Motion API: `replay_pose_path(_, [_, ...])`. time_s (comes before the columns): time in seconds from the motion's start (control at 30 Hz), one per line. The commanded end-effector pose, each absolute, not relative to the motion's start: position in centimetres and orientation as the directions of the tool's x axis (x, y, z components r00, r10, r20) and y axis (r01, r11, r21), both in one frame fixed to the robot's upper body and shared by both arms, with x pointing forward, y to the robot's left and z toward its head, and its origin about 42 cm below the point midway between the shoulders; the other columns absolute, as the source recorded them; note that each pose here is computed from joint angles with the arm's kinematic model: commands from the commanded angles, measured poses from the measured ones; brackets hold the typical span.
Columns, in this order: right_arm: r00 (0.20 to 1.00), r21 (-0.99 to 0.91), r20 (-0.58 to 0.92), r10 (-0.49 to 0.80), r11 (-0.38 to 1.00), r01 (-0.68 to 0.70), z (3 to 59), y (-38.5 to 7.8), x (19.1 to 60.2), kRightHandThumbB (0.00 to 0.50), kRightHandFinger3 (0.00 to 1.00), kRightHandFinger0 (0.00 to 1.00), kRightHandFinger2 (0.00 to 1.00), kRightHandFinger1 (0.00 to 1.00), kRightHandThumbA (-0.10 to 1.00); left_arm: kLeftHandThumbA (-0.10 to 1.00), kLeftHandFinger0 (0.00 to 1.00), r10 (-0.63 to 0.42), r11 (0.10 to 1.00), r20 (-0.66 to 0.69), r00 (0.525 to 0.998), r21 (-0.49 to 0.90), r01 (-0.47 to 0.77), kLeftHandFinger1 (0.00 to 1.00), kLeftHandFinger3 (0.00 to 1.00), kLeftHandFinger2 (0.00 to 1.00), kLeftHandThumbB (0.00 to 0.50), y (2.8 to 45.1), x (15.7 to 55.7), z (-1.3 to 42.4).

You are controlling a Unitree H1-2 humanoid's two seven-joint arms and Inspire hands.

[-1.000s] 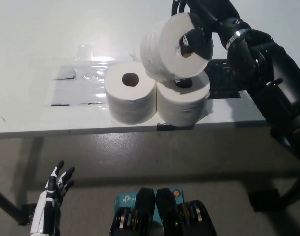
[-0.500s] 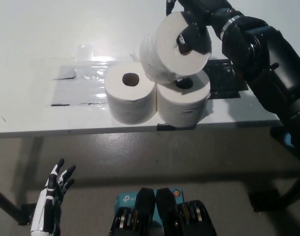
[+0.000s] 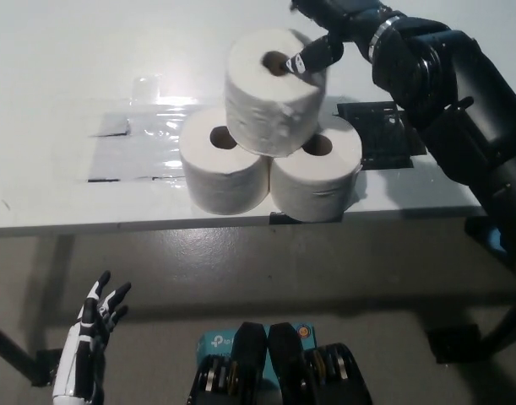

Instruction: A few rolls of toilet paper are kept infront of the robot and the robot uses its right hand to lift one of the rolls and and places it on top of the other rolls to stack it.

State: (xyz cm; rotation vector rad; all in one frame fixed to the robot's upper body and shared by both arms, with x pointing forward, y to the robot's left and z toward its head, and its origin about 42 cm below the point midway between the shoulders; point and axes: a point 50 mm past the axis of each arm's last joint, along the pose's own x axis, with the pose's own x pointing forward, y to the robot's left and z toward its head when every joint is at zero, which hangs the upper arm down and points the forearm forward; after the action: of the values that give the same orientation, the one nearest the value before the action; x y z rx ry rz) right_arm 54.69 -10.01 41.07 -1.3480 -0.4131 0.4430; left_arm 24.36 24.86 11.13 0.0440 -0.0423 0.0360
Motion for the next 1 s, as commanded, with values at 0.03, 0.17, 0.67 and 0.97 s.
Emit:
replay_pose_path(0.03, [0.811, -0.977, 0.130, 0.571, 0.212, 0.007, 46.2, -8.9, 54.4, 0.288, 1.00, 0.77, 1.00, 0.91, 0.90, 1.00, 1.00, 0.013, 0.998, 0.096, 0.995, 0.056, -0.019, 0.99, 1.00, 0.89, 0.033, 24.7, 24.6, 12.3])
replay_pose_path(0.17, [0.789, -0.972, 0.171, 0.590, 0.230, 0.039, 46.6, -8.4, 54.4, 0.280, 1.00, 0.81, 1.00, 0.95, 0.91, 1.00, 1.00, 0.008, 0.999, 0.099, 0.995, 0.050, -0.013, 1.00, 1.00, 0.89, 0.023, 24.6, 24.7, 12.4])
replay_pose_path(0.67, [0.658, -0.808, 0.569, 0.493, 0.483, 0.337, 58.3, -14.3, 50.1, 0.304, 1.00, 1.00, 1.00, 1.00, 1.00, 1.00, 1.00, 0.012, 0.999, 0.107, 0.994, 0.046, -0.017, 1.00, 1.00, 0.90, 0.059, 24.6, 25.5, 12.9])
replay_pose_path(0.97, [0.355, -0.450, 0.884, 0.305, 0.762, 0.466, 60.5, -23.1, 39.4, 0.226, 1.00, 1.00, 1.00, 1.00, 1.00, 1.00, 1.00, 0.024, 0.999, 0.114, 0.993, 0.040, -0.029, 1.00, 1.00, 0.97, 0.109, 24.8, 26.3, 13.2])
